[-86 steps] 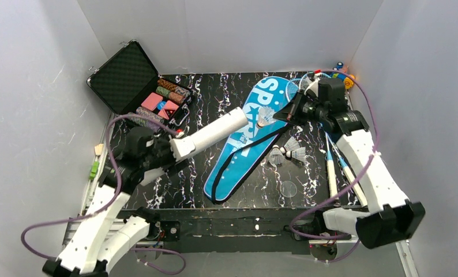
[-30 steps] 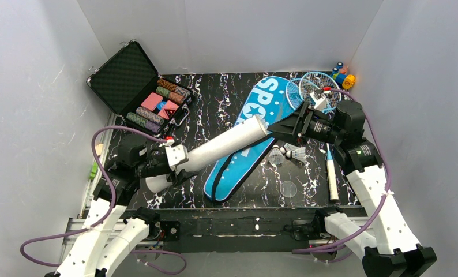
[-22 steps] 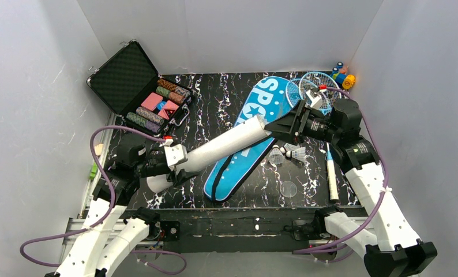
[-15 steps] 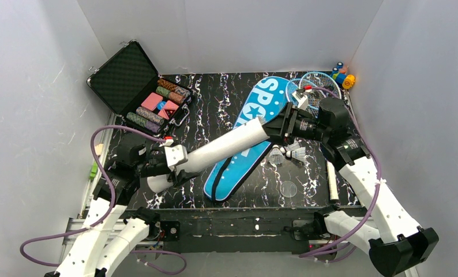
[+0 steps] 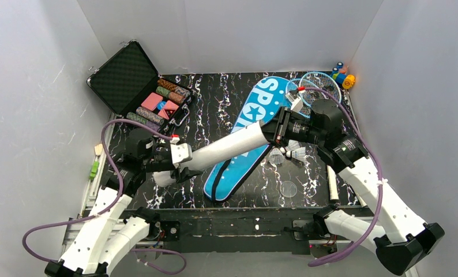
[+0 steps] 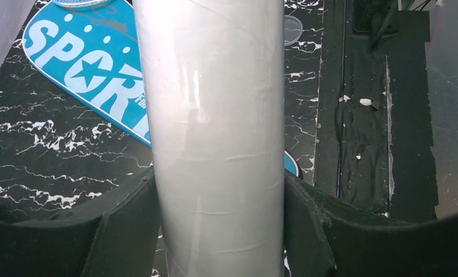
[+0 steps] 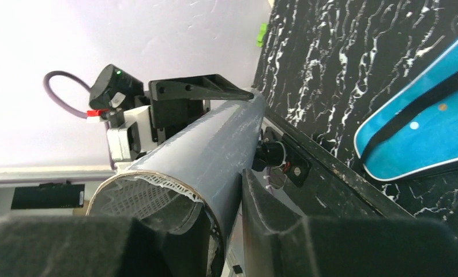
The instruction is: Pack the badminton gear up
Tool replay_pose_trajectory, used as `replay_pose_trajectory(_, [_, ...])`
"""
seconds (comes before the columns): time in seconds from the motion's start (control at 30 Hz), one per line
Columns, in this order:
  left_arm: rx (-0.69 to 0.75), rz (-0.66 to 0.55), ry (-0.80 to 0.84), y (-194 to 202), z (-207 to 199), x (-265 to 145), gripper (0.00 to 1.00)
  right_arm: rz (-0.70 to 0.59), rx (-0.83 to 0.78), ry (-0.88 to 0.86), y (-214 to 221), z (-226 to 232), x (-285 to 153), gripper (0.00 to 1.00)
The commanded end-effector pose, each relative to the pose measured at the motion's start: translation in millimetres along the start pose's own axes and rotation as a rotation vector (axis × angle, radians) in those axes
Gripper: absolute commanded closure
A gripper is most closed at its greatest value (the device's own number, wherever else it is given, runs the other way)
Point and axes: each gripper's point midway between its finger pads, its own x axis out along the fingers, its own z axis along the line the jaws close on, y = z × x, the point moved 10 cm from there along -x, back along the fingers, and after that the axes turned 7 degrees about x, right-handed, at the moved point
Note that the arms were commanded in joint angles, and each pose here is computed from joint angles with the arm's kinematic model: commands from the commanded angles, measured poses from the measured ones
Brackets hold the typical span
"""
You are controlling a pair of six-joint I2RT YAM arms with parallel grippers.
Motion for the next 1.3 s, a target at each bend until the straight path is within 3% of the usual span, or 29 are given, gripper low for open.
replay_pose_trajectory(0.0, [0.012,-0.055,0.041,-4.7,5.2,6.8,0.46,0.035,-0.054,-0.062,5.2,15.0,4.9,0.82])
replay_pose_trajectory(0.07, [0.005,-0.053,0.045,-4.5,6.0,7.7,0.42,0.042,-0.051,-0.058,6.3,13.2,7.7,0.89])
replay_pose_trajectory(0.1, [-0.004,-0.056,0.050,-5.1,6.0,8.0,0.34,0.045,-0.050,-0.056,6.8,12.8,9.0,0.90])
replay_pose_trajectory(0.17, [-0.030,-0.069,0.070,-7.6,5.9,9.4,0.05,0.051,-0.051,-0.052,8.0,11.8,11.4,0.92])
replay_pose_trajectory(0.2, [-0.042,-0.076,0.087,-8.9,5.4,10.3,0.02,0.056,-0.051,-0.052,8.4,11.7,13.2,0.92])
replay_pose_trajectory(0.37, [-0.068,-0.078,0.146,-10.2,2.2,18.3,0.02,0.079,-0.058,-0.050,11.0,13.6,21.9,0.98])
replay_pose_trajectory(0.73, [-0.145,-0.029,0.221,-8.2,-3.7,28.5,0.02,0.052,-0.181,0.031,23.4,19.0,44.9,0.98])
replay_pose_trajectory(0.83, [-0.157,-0.008,0.211,-6.1,-3.6,29.0,0.11,0.034,-0.237,0.078,27.5,19.6,51.7,0.99])
replay_pose_trajectory(0.97, [-0.179,0.029,0.194,-4.4,-2.2,28.1,0.47,-0.001,-0.287,0.120,29.5,20.2,55.6,0.99])
replay_pose_trajectory(1.07, [-0.171,0.031,0.188,-5.2,-3.2,26.5,0.59,-0.023,-0.310,0.131,29.7,20.4,57.5,0.96])
replay_pose_trajectory(1.13, [-0.163,0.038,0.189,-3.2,-3.8,26.3,0.60,-0.035,-0.325,0.138,30.1,20.8,58.2,0.87])
replay_pose_trajectory(1.23, [-0.144,0.065,0.203,5.6,-7.8,26.1,0.64,-0.052,-0.338,0.142,29.8,22.1,55.5,0.59])
replay_pose_trajectory(1.27, [-0.130,0.074,0.210,9.9,-9.9,25.9,0.66,-0.060,-0.343,0.139,29.8,23.1,52.8,0.53])
